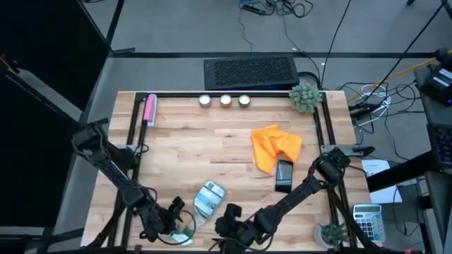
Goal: Apply microfiber cloth
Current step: Adjust the spray bottle
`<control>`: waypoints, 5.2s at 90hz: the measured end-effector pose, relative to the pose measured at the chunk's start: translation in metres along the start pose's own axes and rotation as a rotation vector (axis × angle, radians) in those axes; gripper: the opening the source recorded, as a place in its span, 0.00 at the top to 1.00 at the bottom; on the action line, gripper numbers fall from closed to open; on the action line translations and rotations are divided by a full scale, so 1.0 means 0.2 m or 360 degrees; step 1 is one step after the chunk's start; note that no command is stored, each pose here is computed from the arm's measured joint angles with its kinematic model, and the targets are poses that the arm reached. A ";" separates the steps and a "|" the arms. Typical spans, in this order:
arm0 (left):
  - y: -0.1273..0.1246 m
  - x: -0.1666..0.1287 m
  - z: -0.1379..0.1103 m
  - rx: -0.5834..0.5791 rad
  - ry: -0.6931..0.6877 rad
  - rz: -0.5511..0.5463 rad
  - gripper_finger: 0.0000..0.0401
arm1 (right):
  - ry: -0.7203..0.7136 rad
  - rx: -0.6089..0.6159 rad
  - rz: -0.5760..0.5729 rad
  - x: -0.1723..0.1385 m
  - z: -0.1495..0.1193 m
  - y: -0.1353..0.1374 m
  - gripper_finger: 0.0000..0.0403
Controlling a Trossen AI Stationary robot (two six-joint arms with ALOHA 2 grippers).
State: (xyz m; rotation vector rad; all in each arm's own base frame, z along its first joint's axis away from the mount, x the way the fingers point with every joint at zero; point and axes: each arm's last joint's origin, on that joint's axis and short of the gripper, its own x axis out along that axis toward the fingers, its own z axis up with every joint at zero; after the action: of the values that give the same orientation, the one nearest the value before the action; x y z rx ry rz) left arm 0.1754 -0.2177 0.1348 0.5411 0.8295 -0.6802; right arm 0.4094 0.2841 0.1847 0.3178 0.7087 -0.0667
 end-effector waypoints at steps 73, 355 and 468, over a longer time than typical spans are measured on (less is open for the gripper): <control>-0.01 0.05 0.05 0.0025 -0.0189 -0.0114 0.73 | 0.0065 0.0021 -0.0056 0.02 -0.03 -0.02 0.39; 0.09 -0.07 0.29 -0.0208 -0.0381 0.0260 1.00 | -0.0426 0.1067 0.0338 0.33 0.13 -0.13 0.39; -0.30 -0.47 0.19 -0.1078 0.0024 -0.0056 1.00 | 0.0341 0.1024 -0.0310 -0.16 0.02 -0.11 0.39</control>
State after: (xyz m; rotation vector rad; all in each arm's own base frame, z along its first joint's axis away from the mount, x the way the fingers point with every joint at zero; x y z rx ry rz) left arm 0.1038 -0.2528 0.2222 -0.0805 1.0200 -0.3883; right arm 0.3839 0.2601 0.2029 0.8800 0.9198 -0.4565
